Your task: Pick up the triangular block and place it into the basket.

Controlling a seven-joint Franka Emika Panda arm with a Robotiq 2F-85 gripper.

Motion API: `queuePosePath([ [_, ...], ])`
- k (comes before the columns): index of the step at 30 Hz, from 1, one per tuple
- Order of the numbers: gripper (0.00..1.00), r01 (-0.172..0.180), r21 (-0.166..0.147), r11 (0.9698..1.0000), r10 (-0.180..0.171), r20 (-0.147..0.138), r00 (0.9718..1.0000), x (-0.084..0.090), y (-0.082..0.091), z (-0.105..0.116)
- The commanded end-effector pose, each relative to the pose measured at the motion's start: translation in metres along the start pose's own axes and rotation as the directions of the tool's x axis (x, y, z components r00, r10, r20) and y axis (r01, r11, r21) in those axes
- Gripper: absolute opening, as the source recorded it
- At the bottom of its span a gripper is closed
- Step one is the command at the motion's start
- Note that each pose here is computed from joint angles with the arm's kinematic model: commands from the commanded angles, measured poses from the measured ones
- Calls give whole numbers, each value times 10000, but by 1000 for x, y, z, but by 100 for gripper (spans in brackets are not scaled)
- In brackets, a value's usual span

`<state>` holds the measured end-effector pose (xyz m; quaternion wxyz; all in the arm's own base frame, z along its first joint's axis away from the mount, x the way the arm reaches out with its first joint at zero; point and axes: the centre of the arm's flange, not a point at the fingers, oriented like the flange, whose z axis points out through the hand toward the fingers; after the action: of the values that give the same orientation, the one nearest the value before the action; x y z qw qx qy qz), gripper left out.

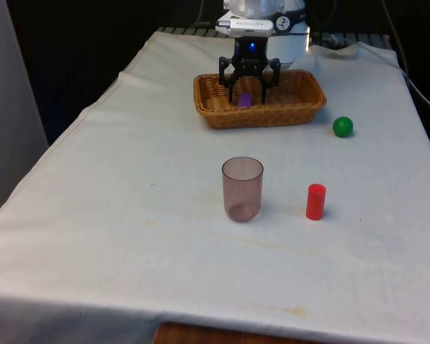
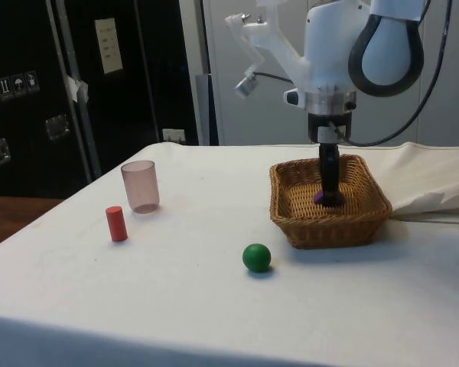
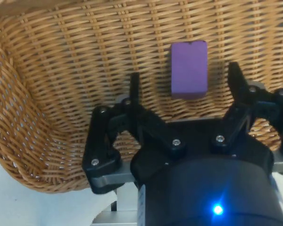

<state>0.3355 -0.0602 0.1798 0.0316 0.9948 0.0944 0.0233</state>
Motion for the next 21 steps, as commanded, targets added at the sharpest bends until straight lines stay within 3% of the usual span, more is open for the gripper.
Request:
queuePosePath([
  [1, 91, 0, 0, 10000, 0, 0, 10000, 0, 0, 0],
  [2, 91, -1, 0, 10000, 1, -10, 10000, 0, 0, 0],
  [4, 100, -1, 0, 10000, 1, -10, 10000, 0, 0, 0],
  [11, 100, -23, -10, 10000, 23, -195, 9998, 5, 2, -6],
  [21, 100, -100, 148, 9998, 107, -474, 9988, 19, 8, -38],
])
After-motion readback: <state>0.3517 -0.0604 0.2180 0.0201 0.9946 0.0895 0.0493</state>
